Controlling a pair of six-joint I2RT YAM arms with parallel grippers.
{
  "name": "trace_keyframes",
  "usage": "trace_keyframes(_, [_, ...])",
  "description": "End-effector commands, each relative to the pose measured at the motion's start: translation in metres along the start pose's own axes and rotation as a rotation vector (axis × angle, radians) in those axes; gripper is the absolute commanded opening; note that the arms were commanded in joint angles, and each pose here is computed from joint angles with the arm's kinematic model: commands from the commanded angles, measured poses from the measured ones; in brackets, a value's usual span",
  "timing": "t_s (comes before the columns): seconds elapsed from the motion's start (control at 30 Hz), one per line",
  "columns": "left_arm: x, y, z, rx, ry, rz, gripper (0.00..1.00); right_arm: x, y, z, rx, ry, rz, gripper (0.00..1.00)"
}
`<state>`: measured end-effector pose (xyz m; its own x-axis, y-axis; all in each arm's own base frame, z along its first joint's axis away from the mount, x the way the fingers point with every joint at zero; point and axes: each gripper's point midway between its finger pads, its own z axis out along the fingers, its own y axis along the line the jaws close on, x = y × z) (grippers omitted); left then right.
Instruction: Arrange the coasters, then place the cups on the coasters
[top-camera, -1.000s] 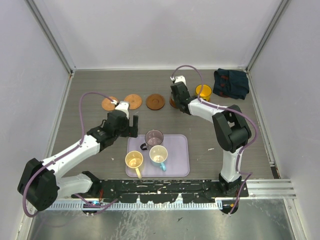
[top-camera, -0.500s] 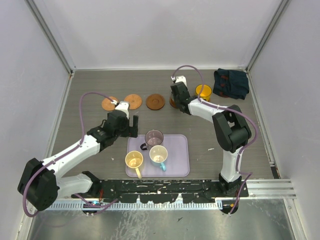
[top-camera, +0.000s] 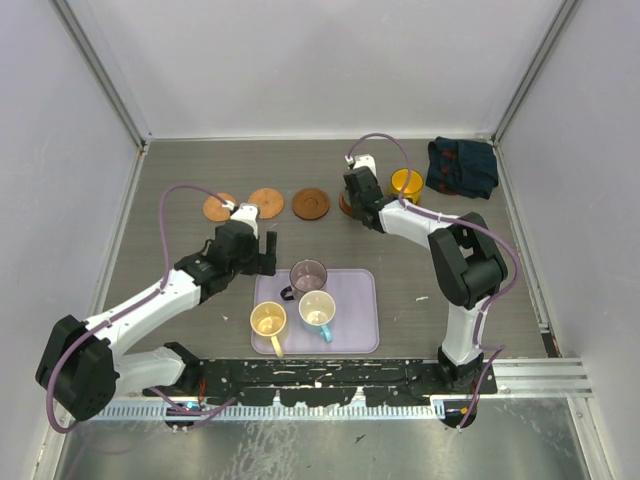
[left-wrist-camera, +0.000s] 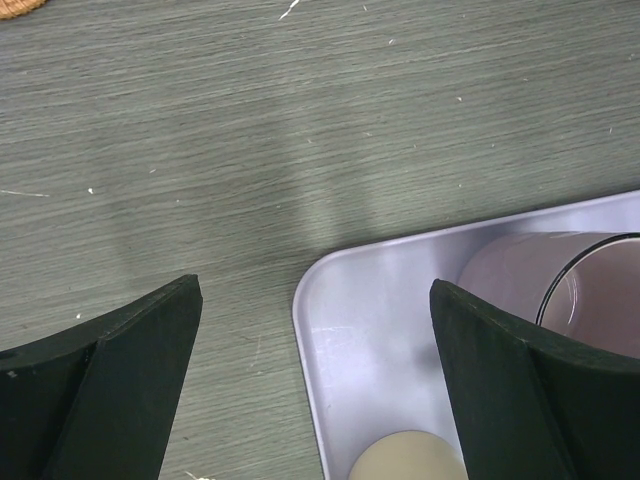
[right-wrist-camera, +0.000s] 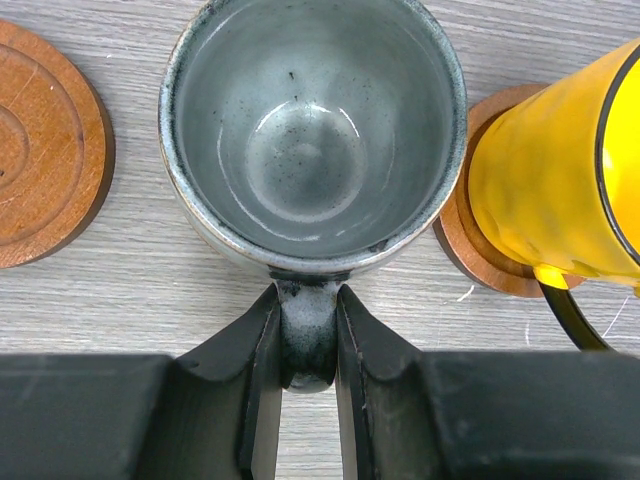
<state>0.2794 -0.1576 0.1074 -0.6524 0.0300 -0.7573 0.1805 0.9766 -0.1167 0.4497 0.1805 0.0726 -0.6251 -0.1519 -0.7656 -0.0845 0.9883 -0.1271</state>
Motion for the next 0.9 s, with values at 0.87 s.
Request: trace_keyframes(0.87, [-0.004,-0.001,0.002,0.004,-0.029,-0.025,0.98,-0.035,0.006,-0.015,-0.030,-0.087,0.104,0.36])
